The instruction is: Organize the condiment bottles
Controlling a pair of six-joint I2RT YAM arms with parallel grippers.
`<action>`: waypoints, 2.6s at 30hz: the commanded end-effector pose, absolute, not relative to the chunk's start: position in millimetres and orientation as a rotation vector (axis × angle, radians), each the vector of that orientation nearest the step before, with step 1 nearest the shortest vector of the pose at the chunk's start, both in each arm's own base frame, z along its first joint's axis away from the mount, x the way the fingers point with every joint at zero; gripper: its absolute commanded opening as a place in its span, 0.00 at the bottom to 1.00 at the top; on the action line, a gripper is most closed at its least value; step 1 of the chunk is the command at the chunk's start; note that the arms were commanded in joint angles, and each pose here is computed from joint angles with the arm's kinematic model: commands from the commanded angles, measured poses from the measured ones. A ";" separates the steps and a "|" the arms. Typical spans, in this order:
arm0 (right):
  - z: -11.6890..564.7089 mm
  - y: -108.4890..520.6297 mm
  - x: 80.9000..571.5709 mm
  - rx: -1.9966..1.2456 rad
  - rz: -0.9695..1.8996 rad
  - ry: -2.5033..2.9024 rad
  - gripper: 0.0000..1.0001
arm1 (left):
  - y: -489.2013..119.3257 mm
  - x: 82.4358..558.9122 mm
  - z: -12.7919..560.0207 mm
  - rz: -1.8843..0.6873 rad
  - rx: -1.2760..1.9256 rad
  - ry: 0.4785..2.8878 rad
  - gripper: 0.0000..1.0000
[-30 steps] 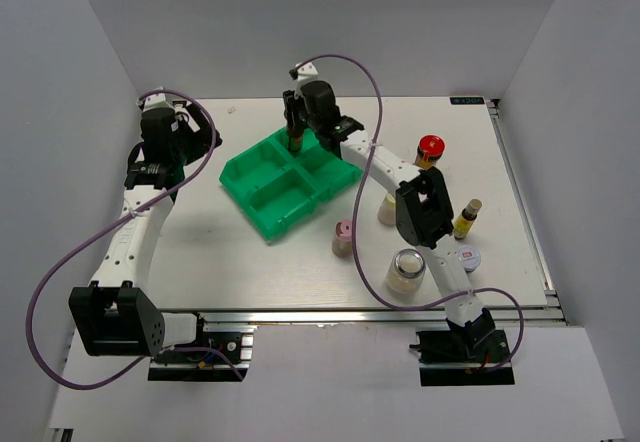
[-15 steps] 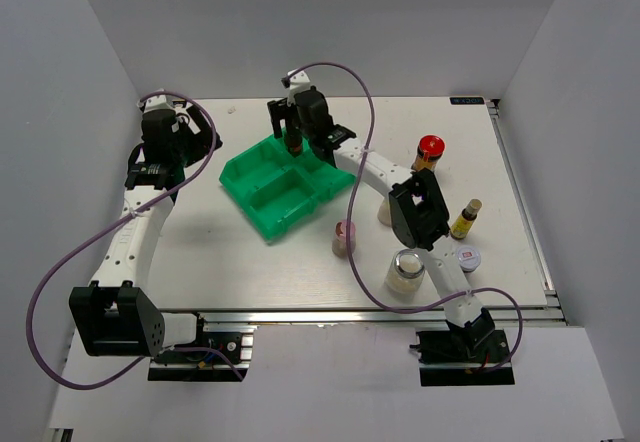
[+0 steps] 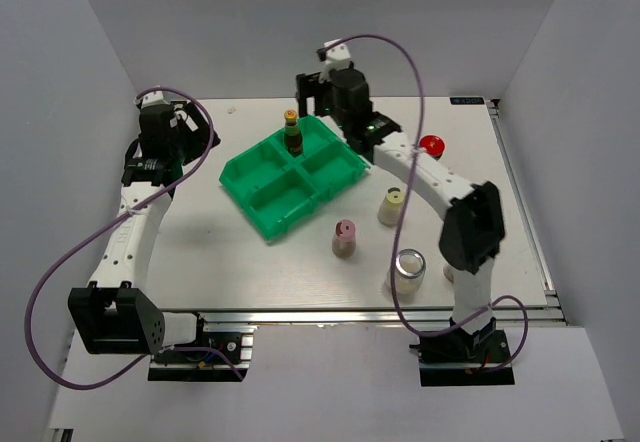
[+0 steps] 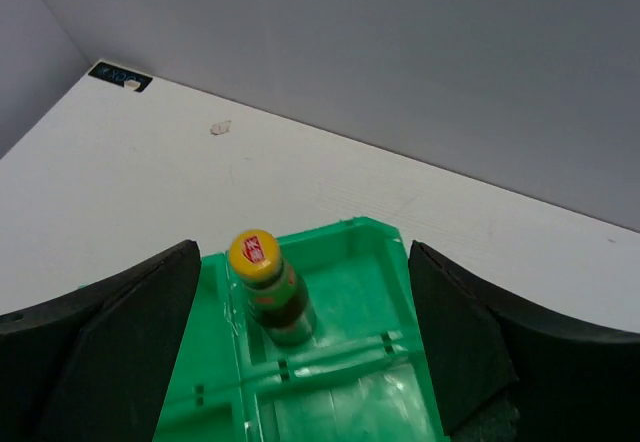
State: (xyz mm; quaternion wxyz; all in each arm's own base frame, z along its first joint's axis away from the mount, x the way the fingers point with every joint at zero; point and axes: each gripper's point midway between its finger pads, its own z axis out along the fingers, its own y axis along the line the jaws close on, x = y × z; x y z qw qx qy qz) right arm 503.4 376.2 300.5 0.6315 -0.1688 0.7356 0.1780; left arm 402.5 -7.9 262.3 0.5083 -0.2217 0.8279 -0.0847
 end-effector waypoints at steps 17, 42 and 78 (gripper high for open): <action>227.8 -16.8 283.2 0.479 -0.399 2.124 0.89 | 4.2 392.9 286.2 -0.133 -0.528 1.949 0.98; 130.3 -38.7 319.3 0.495 -0.349 2.160 0.38 | -0.3 390.0 280.5 -0.154 -0.487 1.947 0.98; 368.3 313.8 558.2 -0.300 0.451 1.604 0.00 | 12.7 398.0 285.4 -0.082 -0.541 1.929 0.98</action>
